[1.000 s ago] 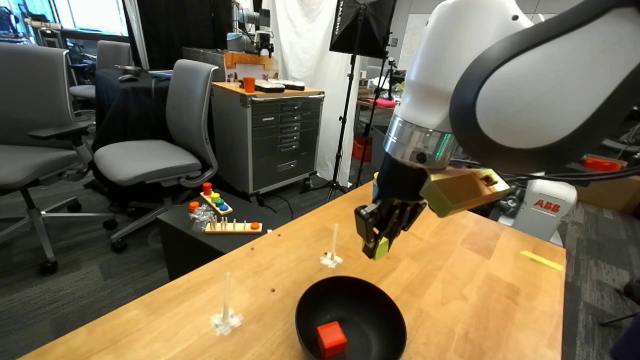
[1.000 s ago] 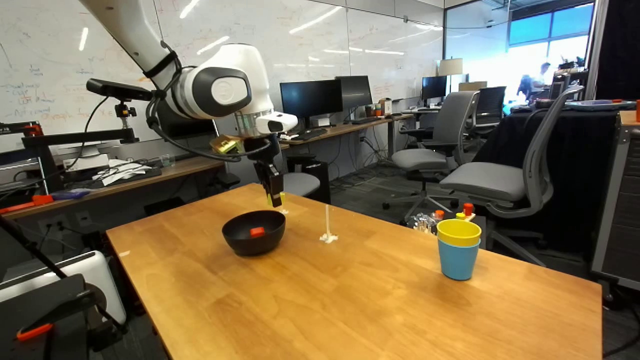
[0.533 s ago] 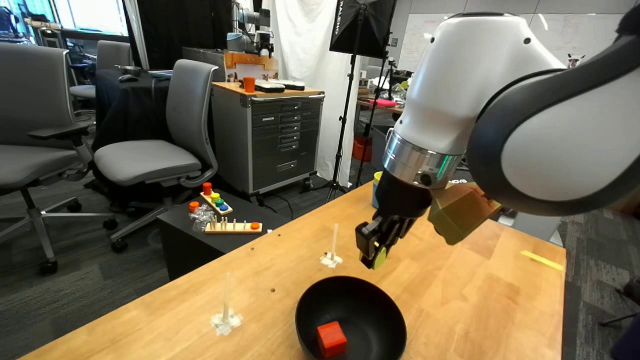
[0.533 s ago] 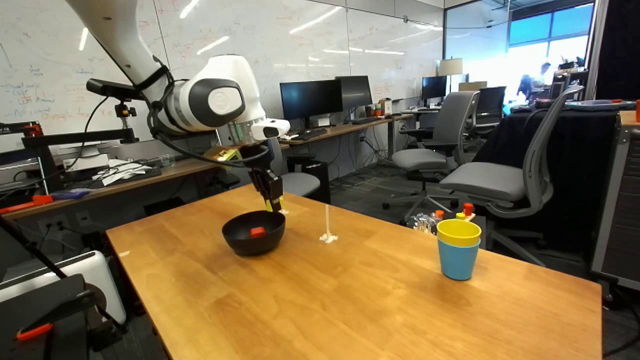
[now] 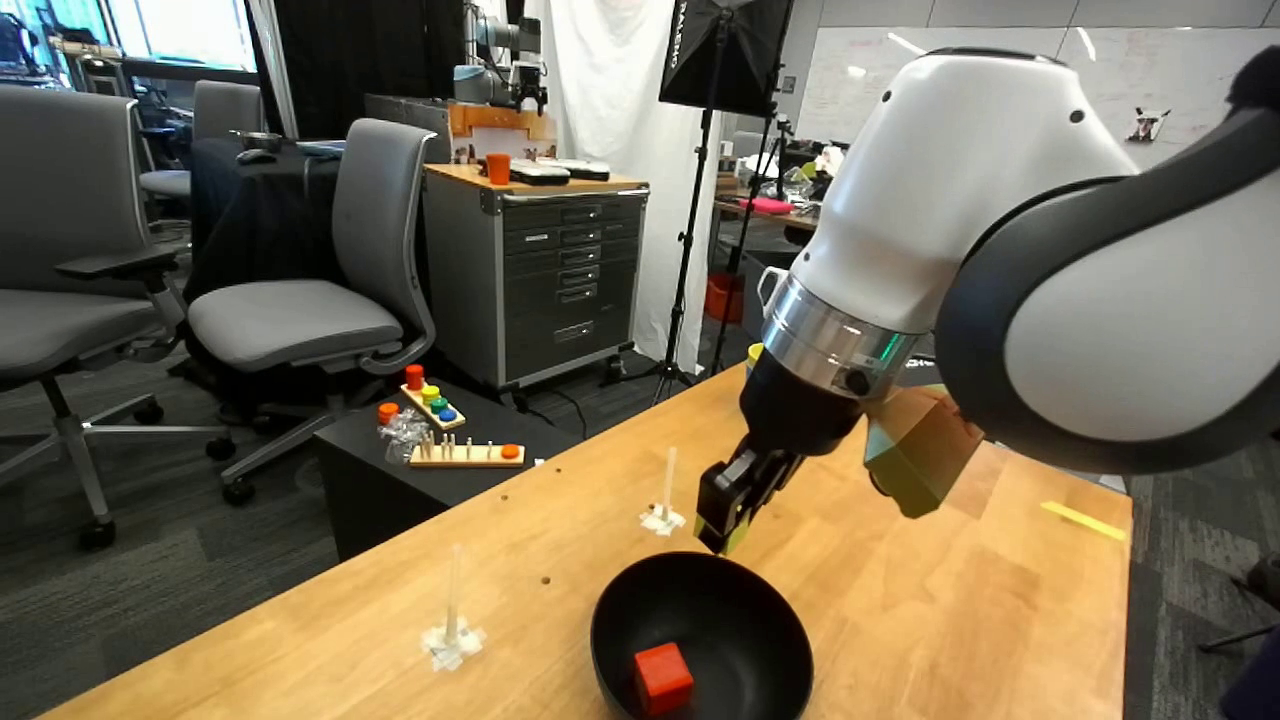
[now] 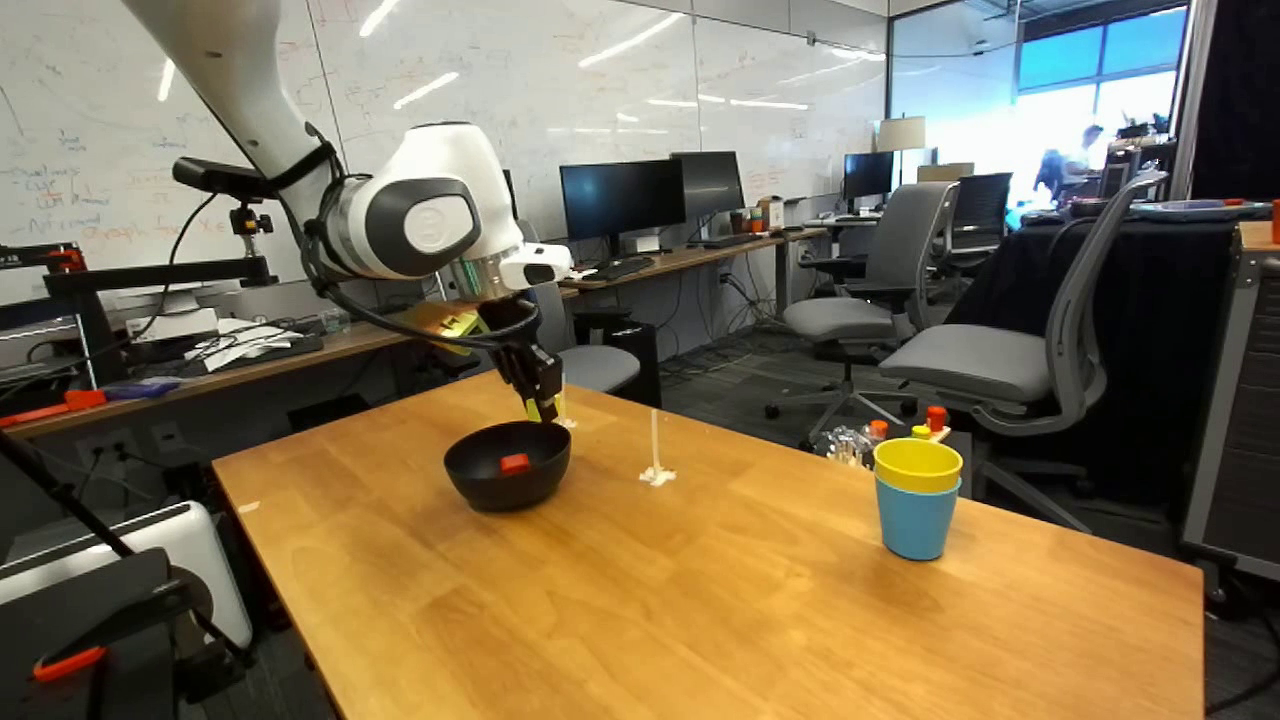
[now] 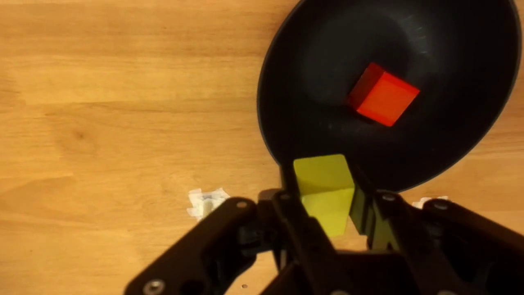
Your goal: Pick the orange and yellow cubes and put them in the bowl
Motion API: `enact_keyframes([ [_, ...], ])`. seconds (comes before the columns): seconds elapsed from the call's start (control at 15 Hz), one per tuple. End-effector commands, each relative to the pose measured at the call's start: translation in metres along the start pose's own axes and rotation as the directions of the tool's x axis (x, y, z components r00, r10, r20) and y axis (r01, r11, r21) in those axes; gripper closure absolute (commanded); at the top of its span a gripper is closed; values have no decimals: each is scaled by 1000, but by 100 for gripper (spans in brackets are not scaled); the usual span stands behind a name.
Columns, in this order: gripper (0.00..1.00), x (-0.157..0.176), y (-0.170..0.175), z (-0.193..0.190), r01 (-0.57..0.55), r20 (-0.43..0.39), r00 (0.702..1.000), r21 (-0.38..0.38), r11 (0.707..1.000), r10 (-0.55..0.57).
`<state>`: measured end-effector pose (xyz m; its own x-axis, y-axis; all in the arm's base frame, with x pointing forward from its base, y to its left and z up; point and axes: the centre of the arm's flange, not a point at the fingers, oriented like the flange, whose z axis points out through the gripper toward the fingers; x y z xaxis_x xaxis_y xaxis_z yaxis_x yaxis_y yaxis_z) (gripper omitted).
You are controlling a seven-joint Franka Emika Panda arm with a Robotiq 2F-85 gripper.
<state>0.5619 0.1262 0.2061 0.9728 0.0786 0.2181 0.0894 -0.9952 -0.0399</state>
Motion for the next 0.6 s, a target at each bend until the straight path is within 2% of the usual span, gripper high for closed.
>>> enact_keyframes([
  [0.0, 92, -4, -1, -4, 28, 25, 999, 95, 995, -31],
  [0.27, 92, -6, -5, -4, 41, 40, 998, 158, 987, -48],
  [0.53, 92, -7, -2, -4, 43, 61, 997, 164, 986, -53],
])
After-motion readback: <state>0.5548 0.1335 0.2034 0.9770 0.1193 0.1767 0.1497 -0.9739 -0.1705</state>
